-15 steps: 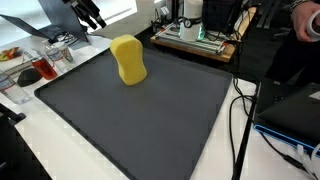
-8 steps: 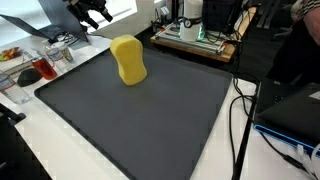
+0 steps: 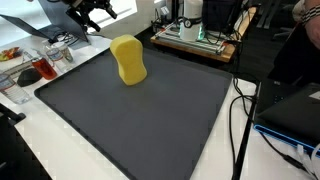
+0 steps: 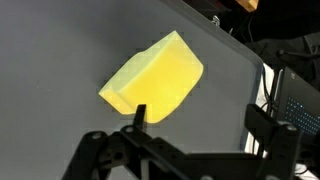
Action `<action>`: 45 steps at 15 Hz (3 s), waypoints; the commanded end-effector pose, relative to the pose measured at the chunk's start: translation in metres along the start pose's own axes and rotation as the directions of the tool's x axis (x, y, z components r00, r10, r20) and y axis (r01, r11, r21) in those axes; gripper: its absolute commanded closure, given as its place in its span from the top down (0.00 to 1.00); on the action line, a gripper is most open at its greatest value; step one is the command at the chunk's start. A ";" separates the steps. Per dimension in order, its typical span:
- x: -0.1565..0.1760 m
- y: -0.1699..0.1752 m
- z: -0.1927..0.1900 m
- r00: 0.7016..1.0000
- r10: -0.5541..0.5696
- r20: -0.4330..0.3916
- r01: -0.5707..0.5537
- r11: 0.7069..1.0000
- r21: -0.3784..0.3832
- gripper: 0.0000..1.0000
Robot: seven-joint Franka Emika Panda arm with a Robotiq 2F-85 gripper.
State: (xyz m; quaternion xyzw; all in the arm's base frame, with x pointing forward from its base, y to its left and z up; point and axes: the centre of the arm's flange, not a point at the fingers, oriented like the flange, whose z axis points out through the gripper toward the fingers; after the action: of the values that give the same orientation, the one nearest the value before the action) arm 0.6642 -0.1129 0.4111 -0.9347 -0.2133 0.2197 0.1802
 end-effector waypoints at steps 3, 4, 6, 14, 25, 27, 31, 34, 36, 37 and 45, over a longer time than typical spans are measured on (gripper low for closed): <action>0.018 0.013 -0.012 0.996 -0.092 0.024 0.093 0.995 -0.043 1.00; 0.017 0.011 -0.011 0.995 -0.101 0.027 0.102 0.994 -0.042 1.00; 0.015 0.003 -0.006 0.993 -0.108 0.038 0.109 0.993 -0.032 1.00; 0.007 -0.050 0.015 0.999 0.051 -0.019 -0.052 0.997 -0.056 1.00; 0.015 -0.142 0.046 0.903 0.184 -0.388 -0.325 0.885 -0.335 1.00; 0.012 -0.162 0.056 0.886 0.238 -0.398 -0.393 0.841 -0.371 1.00; -0.007 -0.206 0.084 0.827 0.329 -0.455 -0.531 0.724 -0.441 1.00; -0.024 -0.227 0.100 0.721 0.423 -0.549 -0.660 0.661 -0.357 1.00; -0.041 -0.227 0.104 0.643 0.484 -0.594 -0.732 0.616 -0.291 1.00; -0.050 -0.222 0.101 0.608 0.508 -0.610 -0.750 0.619 -0.232 1.00; -0.060 -0.202 0.082 0.562 0.539 -0.627 -0.768 0.622 -0.153 1.00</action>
State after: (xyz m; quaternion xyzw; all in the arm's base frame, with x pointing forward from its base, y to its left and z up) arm 0.5106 0.0493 0.4495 -0.9813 0.1757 -0.0420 -0.0670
